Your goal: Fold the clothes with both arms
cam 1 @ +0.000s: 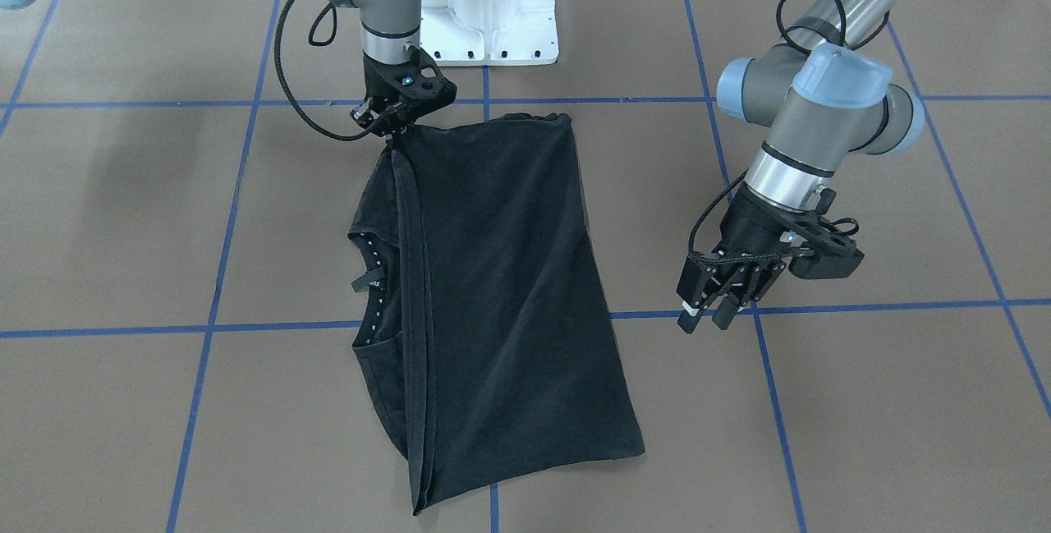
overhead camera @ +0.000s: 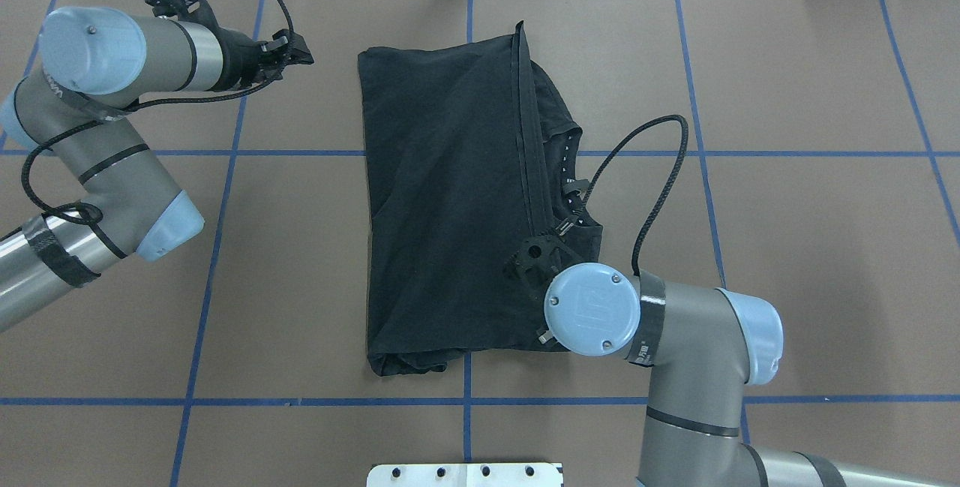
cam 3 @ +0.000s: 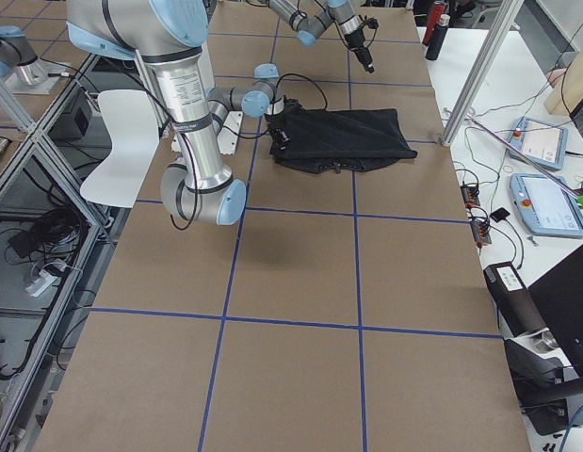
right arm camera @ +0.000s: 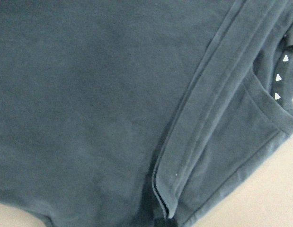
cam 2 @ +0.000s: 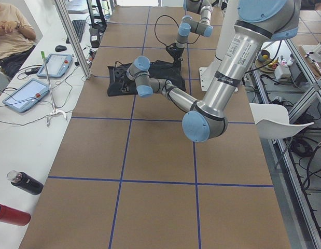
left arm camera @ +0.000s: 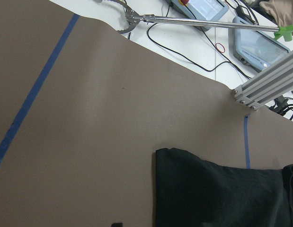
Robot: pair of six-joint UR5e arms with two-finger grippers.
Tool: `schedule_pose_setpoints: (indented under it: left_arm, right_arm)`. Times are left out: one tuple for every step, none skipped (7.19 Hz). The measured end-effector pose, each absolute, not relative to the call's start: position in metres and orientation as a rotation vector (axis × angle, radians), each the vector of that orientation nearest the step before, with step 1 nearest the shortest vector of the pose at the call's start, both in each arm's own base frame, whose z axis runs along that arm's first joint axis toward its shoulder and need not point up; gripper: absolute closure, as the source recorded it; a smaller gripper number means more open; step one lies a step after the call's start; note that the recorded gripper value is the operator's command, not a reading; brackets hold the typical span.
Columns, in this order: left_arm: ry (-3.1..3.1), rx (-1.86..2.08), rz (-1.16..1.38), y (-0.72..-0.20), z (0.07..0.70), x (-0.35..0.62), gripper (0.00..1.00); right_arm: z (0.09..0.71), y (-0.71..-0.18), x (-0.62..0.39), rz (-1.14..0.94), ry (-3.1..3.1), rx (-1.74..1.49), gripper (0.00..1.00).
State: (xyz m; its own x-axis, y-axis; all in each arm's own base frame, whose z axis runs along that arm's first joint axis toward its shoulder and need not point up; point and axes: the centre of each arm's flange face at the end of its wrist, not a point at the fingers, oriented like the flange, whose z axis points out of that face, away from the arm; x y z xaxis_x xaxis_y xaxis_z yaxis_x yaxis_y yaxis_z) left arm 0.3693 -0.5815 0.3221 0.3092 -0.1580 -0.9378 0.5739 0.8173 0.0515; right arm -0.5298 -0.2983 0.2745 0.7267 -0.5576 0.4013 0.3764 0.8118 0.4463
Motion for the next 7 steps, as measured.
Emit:
schedule_pose_setpoints:
  left_arm:
    - [1.166, 0.412, -0.507, -0.581, 0.322, 0.370, 0.36]
    - [1.168, 0.409, -0.515, -0.581, 0.321, 0.370, 0.36]
    - [1.169, 0.406, -0.518, -0.581, 0.321, 0.370, 0.36]
    - [1.168, 0.405, -0.520, -0.581, 0.322, 0.370, 0.36]
    - [1.168, 0.404, -0.520, -0.581, 0.322, 0.370, 0.36]
    - [1.168, 0.404, -0.521, -0.582, 0.322, 0.370, 0.36]
    - [1.168, 0.404, -0.521, -0.581, 0.322, 0.370, 0.36]
  right_arm:
    - [0.290, -0.291, -0.521, -0.472, -0.544, 0.325, 1.00]
    - [0.299, -0.277, -0.523, -0.404, -0.547, 0.294, 1.00]
    - [0.301, -0.261, -0.528, -0.349, -0.557, 0.273, 0.87]
    - [0.297, -0.254, -0.530, -0.322, -0.570, 0.267, 0.47]
    - [0.294, -0.253, -0.530, -0.308, -0.578, 0.266, 0.31]
    - [0.292, -0.255, -0.528, -0.290, -0.583, 0.265, 0.25]
    - [0.291, -0.259, -0.526, -0.243, -0.589, 0.255, 0.25]
